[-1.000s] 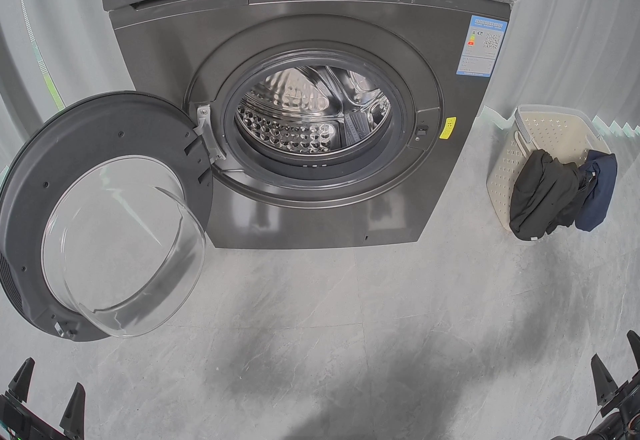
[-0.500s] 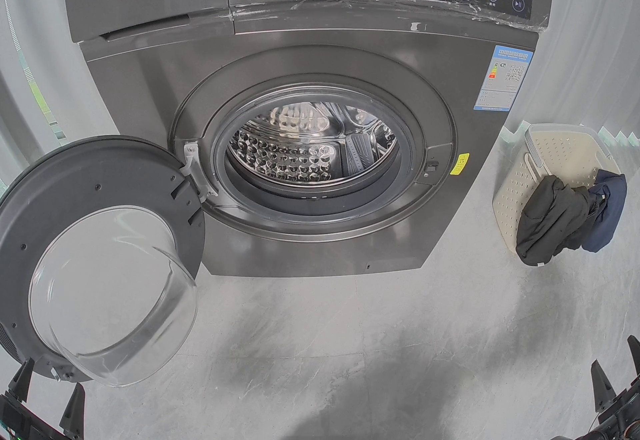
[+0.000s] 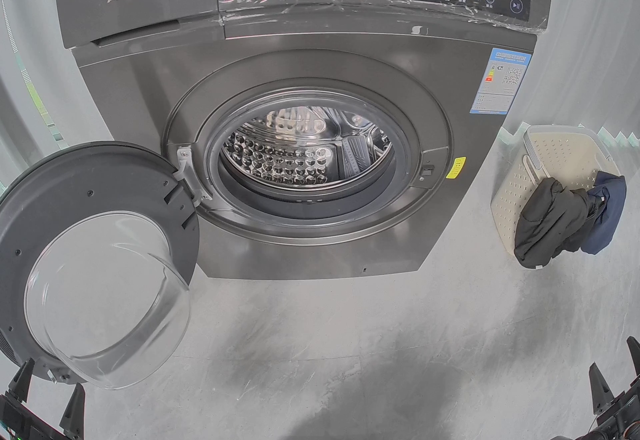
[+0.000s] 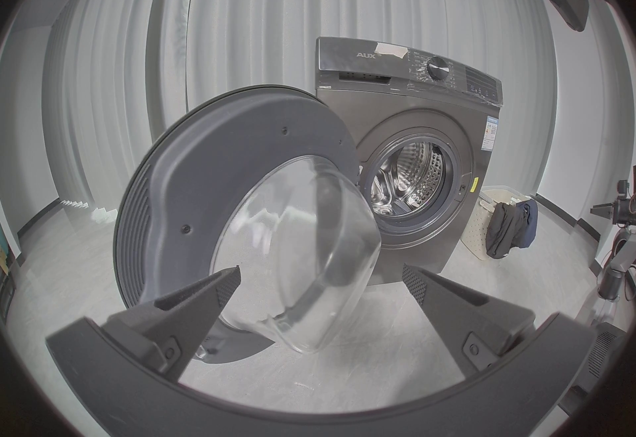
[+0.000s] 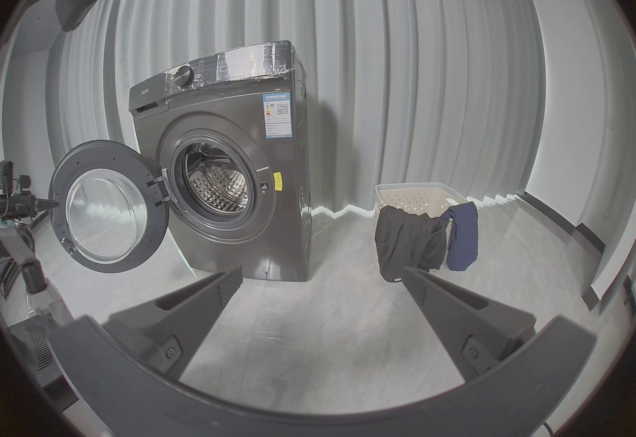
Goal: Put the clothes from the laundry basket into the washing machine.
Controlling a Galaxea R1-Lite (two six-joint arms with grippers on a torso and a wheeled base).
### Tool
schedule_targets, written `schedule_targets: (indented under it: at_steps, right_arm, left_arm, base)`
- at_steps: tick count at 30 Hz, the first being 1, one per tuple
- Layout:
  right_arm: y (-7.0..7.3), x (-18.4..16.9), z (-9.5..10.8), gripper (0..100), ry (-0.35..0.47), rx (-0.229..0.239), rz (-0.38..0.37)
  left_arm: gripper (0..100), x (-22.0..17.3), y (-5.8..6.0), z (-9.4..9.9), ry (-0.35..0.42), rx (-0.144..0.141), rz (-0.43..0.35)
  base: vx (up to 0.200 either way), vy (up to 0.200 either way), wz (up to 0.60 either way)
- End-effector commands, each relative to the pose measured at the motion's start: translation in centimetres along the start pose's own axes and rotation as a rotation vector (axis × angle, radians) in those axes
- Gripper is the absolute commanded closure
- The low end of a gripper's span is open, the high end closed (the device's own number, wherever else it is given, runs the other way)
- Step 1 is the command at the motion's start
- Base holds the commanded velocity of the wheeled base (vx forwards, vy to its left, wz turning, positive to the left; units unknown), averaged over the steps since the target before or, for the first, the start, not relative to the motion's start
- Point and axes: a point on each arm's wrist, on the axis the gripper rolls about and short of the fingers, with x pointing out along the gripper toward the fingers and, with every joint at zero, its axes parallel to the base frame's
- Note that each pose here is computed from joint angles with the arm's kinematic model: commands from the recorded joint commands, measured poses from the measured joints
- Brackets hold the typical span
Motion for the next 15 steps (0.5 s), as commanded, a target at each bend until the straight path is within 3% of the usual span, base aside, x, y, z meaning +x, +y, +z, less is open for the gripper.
schedule_targets:
  at_steps: [1,15]
  right_arm:
    - [0.0,0.04,-0.48,0,0.007,-0.001,0.004]
    - [0.0,0.04,-0.47,0,0.006,0.002,-0.001]
  left_arm:
    - [0,0.0,0.01,-0.48,0.001,-0.001,0.0]
    - [0,0.0,0.01,-0.48,0.001,-0.001,0.0]
  base:
    - [0.0,-0.2,0.0]
    - [0.0,-0.2,0.0]
